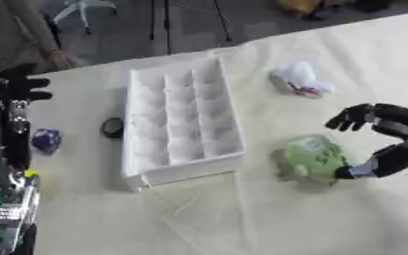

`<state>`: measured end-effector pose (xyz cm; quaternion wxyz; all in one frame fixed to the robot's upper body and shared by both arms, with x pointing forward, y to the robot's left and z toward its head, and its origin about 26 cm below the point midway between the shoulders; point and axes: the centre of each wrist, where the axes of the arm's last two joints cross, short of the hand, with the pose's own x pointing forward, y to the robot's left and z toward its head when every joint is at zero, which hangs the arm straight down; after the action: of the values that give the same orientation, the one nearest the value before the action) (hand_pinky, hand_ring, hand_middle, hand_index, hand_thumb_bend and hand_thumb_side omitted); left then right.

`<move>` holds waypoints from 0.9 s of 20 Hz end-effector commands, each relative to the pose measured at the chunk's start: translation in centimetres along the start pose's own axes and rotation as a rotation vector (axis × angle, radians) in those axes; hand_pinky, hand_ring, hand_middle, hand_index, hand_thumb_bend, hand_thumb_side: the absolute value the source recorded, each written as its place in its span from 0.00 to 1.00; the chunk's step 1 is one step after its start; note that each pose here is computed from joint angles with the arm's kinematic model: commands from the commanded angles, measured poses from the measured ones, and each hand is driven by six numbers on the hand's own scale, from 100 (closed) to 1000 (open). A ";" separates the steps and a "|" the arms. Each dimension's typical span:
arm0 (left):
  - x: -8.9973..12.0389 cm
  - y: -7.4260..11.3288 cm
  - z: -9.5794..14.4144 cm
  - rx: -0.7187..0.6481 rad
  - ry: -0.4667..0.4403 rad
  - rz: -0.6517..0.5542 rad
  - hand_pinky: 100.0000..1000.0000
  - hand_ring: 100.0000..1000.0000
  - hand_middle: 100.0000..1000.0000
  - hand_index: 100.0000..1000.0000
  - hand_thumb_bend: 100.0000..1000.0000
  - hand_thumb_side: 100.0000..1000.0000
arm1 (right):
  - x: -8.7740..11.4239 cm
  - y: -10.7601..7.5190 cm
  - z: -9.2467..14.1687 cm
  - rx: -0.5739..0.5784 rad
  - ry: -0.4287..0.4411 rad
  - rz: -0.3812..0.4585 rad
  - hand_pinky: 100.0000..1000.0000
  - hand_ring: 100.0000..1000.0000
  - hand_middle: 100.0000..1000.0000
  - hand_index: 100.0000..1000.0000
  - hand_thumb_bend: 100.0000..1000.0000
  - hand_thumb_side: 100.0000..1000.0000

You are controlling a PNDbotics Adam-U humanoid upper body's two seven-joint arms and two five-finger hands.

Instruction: Pick up objects on the table and place them in the box.

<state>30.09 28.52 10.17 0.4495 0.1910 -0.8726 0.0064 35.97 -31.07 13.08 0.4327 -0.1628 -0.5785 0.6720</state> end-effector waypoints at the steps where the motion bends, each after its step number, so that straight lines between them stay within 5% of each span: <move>1: 0.3 0.2 -0.3 -0.016 -0.019 -0.005 0.56 0.63 0.72 0.73 0.66 0.87 | -0.1 -0.4 -0.4 0.036 -0.010 0.015 0.70 0.74 0.73 0.85 0.68 0.38; 13: 0.1 0.0 -0.2 -0.039 -0.010 0.008 0.56 0.63 0.72 0.73 0.64 0.87 | -0.1 -0.4 -2.1 0.089 -0.035 0.022 0.69 0.73 0.73 0.85 0.68 0.39; 14: 0.1 0.0 -0.1 -0.040 -0.009 0.009 0.56 0.63 0.72 0.73 0.64 0.87 | -0.1 -0.5 -2.2 0.088 -0.035 0.025 0.69 0.73 0.73 0.85 0.59 0.42; 15: 0.0 -0.1 -0.1 -0.041 -0.009 0.010 0.56 0.63 0.72 0.73 0.64 0.87 | -0.1 -0.6 -2.2 0.082 -0.033 0.027 0.69 0.73 0.73 0.85 0.67 0.39; 18: 0.0 -0.1 -0.1 -0.044 -0.008 0.012 0.56 0.63 0.72 0.73 0.64 0.88 | -0.2 -1.0 -2.4 0.056 -0.021 0.029 0.69 0.73 0.73 0.85 0.68 0.40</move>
<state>30.17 28.18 9.70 0.4577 0.1747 -0.8717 -0.0058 37.90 -29.49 12.17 0.4284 -0.1349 -0.5575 0.6982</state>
